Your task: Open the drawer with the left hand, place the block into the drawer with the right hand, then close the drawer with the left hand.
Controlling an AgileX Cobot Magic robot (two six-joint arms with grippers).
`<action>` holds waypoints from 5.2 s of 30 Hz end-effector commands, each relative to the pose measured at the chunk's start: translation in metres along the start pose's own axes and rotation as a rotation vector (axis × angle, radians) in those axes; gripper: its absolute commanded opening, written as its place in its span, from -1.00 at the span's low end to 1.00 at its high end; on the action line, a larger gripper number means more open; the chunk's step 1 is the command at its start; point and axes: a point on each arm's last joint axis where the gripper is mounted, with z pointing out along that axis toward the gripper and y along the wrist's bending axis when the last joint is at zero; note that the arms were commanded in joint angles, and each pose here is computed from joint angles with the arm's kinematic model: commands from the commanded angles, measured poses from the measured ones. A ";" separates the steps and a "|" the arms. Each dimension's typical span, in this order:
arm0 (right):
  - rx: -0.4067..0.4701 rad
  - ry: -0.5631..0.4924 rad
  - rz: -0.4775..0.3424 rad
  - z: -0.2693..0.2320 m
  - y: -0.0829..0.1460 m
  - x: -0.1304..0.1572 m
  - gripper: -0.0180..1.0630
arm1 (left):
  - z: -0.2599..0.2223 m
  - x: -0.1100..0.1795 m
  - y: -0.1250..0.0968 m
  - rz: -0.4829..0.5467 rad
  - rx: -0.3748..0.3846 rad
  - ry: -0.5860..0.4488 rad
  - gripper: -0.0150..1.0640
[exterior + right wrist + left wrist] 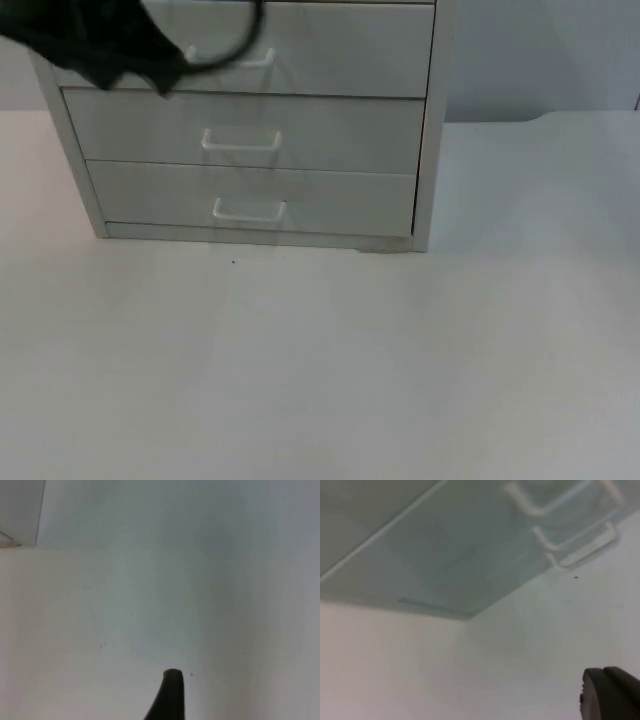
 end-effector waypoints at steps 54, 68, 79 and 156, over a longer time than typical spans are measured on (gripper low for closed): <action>-0.157 -0.583 -0.182 -0.146 0.011 0.101 0.38 | -0.177 0.193 0.011 -0.509 -0.247 -0.518 -0.98; -0.161 -0.692 -0.181 -0.150 0.006 0.185 0.38 | -0.200 0.232 -0.020 -0.484 -0.258 -0.564 -0.98; -0.127 -0.627 -0.144 -0.149 0.001 0.214 0.38 | -0.214 0.259 -0.045 -0.495 -0.259 -0.675 -0.98; -0.025 -0.524 -0.104 -0.109 -0.010 0.214 0.98 | -0.141 0.267 -0.045 -0.593 -0.155 -0.454 0.97</action>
